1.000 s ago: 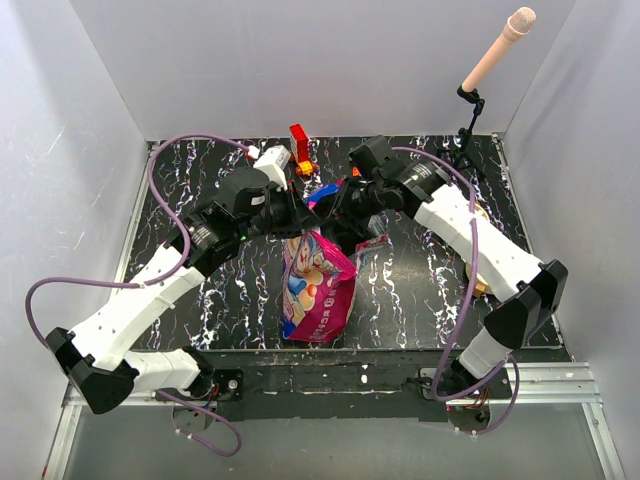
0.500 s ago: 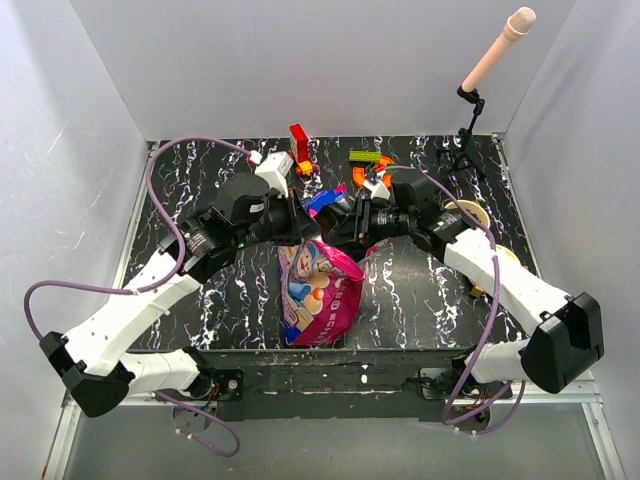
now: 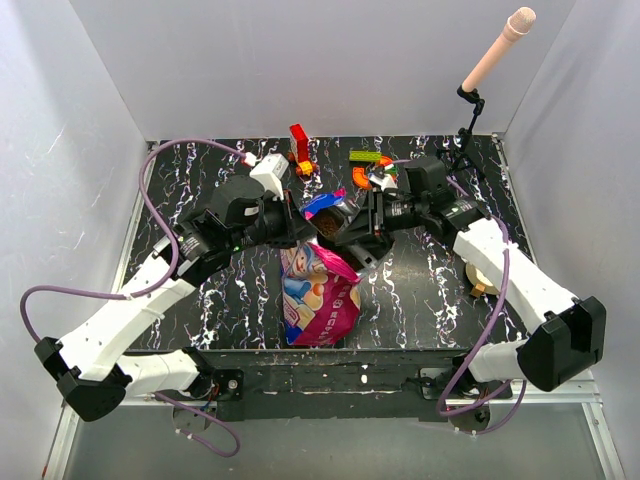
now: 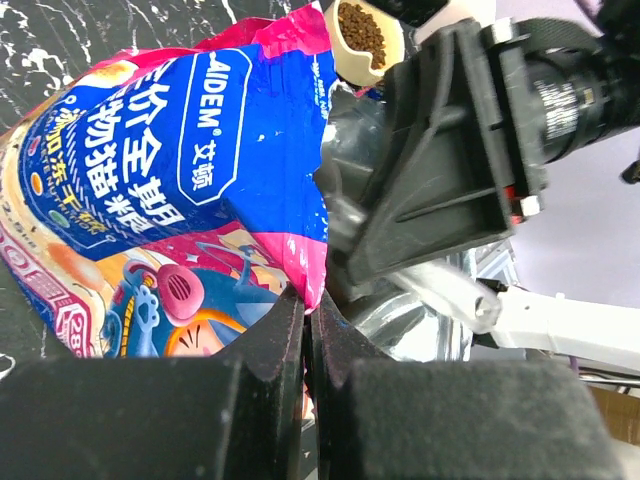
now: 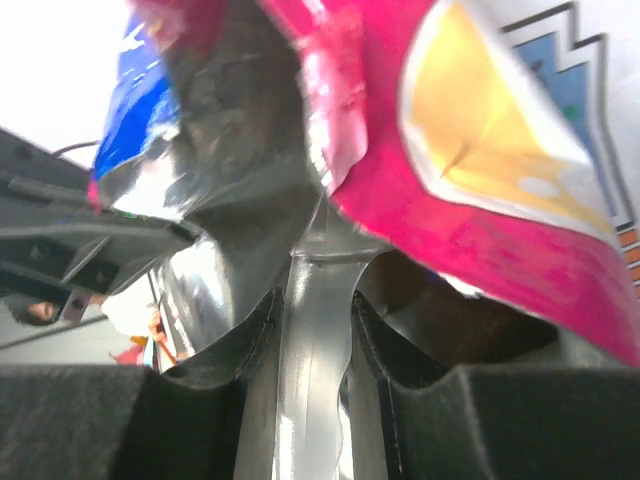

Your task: Serve the pet food

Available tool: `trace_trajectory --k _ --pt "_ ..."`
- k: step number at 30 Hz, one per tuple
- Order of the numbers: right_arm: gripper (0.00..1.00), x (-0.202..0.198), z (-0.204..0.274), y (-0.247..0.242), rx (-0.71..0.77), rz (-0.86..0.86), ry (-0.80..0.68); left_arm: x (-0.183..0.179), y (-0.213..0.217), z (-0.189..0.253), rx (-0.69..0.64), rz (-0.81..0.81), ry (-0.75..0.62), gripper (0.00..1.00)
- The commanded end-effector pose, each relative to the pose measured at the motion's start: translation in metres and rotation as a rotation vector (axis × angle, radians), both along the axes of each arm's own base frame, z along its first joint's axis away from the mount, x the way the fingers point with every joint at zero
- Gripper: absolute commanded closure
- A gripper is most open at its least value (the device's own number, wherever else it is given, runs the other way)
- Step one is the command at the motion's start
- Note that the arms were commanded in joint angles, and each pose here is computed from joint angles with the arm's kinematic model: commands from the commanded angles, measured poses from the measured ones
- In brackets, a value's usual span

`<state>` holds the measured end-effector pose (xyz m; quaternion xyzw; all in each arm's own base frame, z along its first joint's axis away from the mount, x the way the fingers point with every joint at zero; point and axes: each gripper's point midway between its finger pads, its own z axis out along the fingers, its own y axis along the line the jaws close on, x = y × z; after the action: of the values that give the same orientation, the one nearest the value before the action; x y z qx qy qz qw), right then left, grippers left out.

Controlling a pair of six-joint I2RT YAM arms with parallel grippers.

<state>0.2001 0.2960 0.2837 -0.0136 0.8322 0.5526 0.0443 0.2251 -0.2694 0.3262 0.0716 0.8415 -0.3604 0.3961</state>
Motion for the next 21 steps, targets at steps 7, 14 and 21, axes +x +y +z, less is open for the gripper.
trace_trajectory --k 7,14,21 --pt "0.99 -0.013 0.061 -0.027 0.172 0.176 -0.147 -0.005 0.016 0.053 -0.072 -0.008 -0.177 1.0" --pt "0.99 -0.02 0.026 -0.036 0.061 0.182 -0.076 -0.001 0.01 0.055 -0.075 -0.013 -0.168 1.0" --pt "0.99 -0.03 0.028 -0.035 0.177 0.227 -0.123 0.002 0.007 0.058 -0.082 -0.021 -0.19 1.0"
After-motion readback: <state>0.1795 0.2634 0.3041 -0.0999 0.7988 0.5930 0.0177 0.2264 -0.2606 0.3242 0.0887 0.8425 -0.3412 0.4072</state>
